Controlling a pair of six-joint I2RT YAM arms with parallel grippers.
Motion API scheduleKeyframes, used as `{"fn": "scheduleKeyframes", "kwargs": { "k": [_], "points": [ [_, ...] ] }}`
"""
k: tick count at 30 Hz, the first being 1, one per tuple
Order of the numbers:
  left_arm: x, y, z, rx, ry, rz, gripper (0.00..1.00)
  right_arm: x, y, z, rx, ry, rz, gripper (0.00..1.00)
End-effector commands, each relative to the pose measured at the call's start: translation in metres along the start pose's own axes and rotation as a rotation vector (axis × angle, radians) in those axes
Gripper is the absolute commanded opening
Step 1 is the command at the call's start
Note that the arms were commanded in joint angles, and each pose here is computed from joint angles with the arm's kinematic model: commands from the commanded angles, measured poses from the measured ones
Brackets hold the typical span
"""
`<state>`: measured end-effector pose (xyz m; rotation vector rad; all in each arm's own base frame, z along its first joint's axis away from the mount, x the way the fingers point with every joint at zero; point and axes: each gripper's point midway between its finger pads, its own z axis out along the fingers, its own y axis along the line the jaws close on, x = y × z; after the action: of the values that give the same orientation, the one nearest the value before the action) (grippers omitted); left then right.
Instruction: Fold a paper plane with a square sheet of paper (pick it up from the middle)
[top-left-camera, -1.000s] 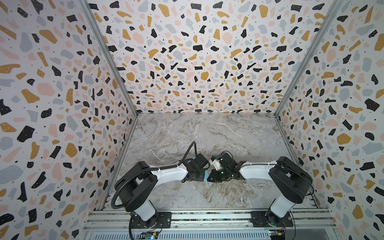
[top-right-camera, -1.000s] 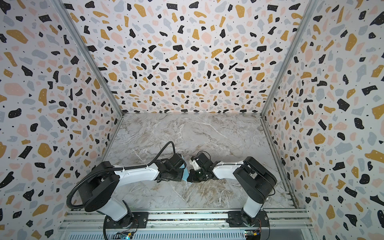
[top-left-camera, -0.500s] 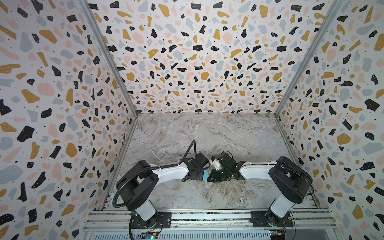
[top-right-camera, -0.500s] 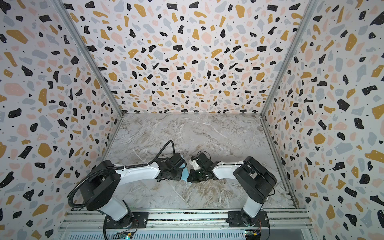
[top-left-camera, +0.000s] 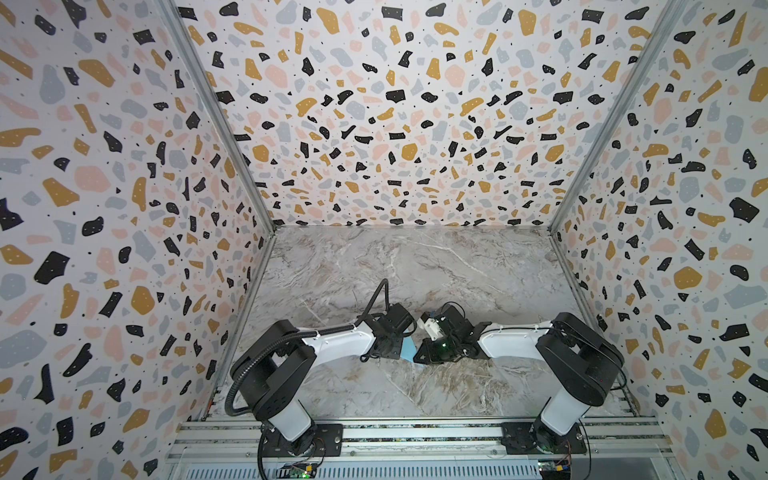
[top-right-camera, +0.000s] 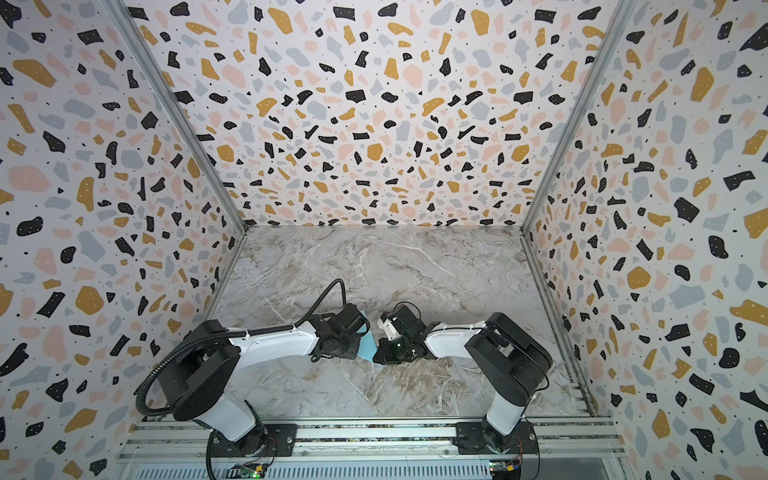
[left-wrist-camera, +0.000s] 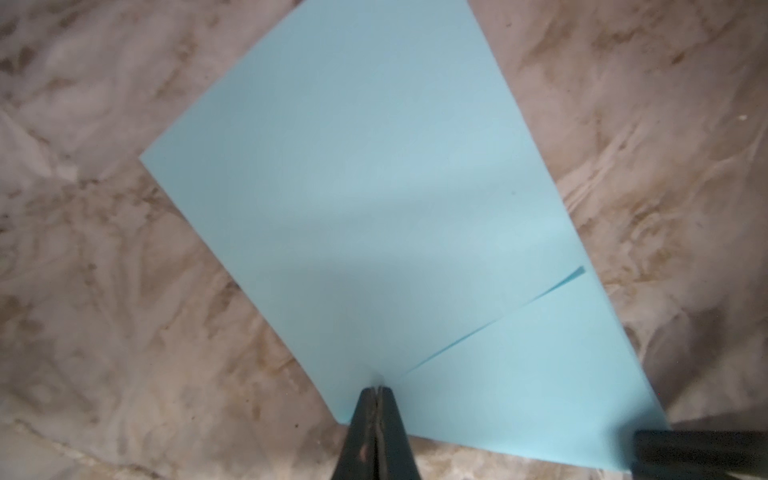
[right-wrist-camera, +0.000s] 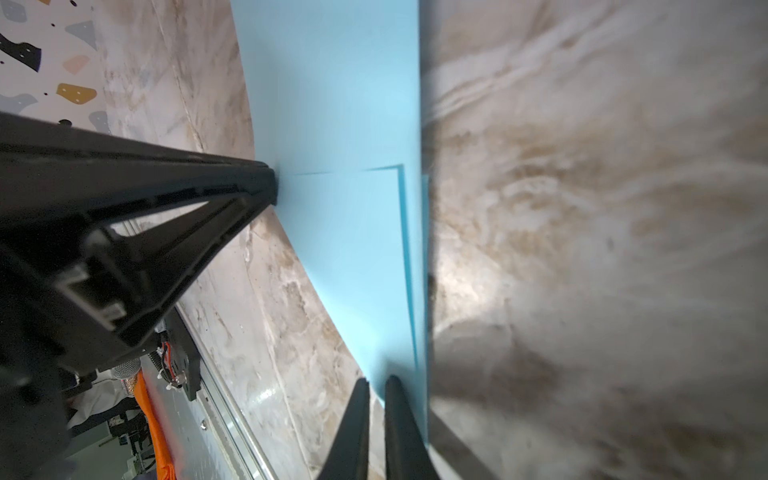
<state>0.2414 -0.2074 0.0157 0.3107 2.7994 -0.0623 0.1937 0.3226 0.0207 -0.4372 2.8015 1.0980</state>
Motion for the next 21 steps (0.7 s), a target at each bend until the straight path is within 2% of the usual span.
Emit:
{"fn": "scheduleKeyframes", "kwargs": {
  "k": [1,10,15,19,21],
  "points": [
    [0.018,0.032,0.001,-0.113,0.071,0.024,0.02,0.035,-0.06,0.008,0.224,0.091,0.08,0.13],
    [0.005,0.038,-0.01,-0.103,0.042,-0.001,0.03,0.03,-0.054,0.003,0.213,0.069,0.067,0.13],
    [-0.029,0.031,-0.036,0.019,-0.09,-0.089,0.08,-0.003,-0.015,-0.01,0.107,-0.027,-0.037,0.16],
    [-0.047,0.032,-0.053,0.113,-0.188,-0.192,0.21,-0.028,0.023,-0.027,-0.01,-0.112,-0.145,0.25],
    [-0.052,0.035,-0.06,0.15,-0.236,-0.236,0.32,-0.035,0.038,-0.038,-0.056,-0.161,-0.206,0.31]
  ]
}}
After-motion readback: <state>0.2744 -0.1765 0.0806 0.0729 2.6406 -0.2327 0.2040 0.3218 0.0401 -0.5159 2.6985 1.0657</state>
